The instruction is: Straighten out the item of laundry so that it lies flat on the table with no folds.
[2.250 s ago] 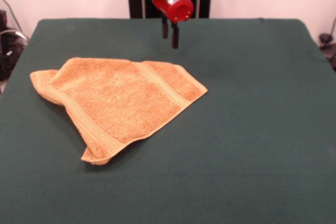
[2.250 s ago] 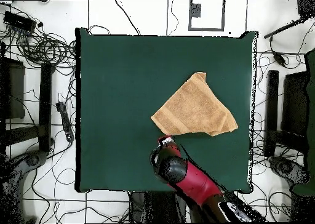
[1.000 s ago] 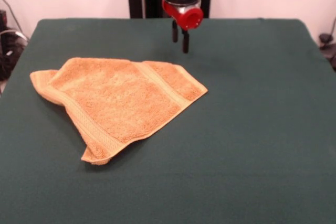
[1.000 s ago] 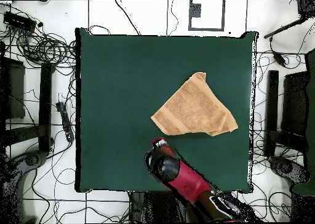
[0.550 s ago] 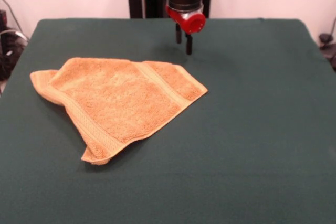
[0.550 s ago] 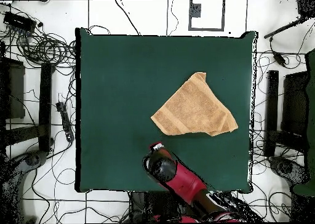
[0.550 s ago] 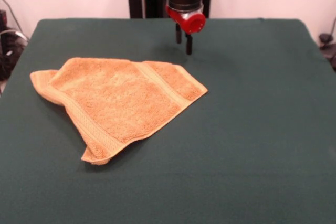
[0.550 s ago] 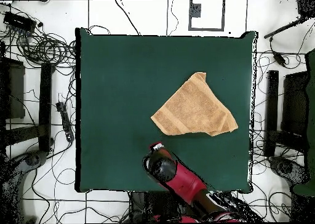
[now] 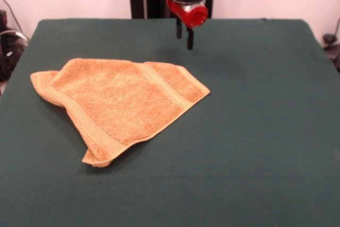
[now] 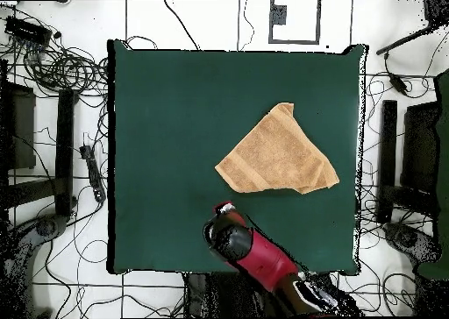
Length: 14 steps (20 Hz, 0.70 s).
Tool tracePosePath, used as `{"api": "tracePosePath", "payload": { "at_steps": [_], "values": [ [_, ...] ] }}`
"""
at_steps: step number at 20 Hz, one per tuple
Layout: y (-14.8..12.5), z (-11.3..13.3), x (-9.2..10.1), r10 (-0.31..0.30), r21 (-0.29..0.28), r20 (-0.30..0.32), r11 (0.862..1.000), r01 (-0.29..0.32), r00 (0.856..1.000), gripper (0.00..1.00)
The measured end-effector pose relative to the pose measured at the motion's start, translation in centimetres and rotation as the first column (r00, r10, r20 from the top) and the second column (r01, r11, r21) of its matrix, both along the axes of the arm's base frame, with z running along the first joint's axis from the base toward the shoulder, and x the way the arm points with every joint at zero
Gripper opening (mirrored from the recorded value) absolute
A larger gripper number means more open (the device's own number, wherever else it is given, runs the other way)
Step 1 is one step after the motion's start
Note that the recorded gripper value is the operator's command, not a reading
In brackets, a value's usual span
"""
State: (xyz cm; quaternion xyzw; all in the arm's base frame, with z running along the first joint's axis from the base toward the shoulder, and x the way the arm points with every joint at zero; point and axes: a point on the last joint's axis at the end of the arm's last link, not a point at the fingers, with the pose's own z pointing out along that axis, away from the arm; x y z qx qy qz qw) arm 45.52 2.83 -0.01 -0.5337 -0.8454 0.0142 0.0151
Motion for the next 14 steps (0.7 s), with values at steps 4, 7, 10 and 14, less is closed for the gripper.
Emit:
{"api": "tracePosePath", "payload": {
  "at_steps": [4, 7, 10, 14],
  "values": [
    [-0.4, 1.3, 0.8, -0.006, 0.011, -0.001, 1.000, 0.006, 1.000, 1.00],
    [-0.8, 2.2, 1.6, -0.009, 0.013, 0.007, 1.000, 0.009, 1.000, 1.00],
    [-1.3, 3.0, 2.5, -0.013, 0.007, 0.023, 1.000, 0.013, 1.000, 1.00],
    [-1.9, 3.9, 3.6, -0.014, -0.008, 0.047, 1.000, 0.014, 0.999, 1.00]
  ]
}}
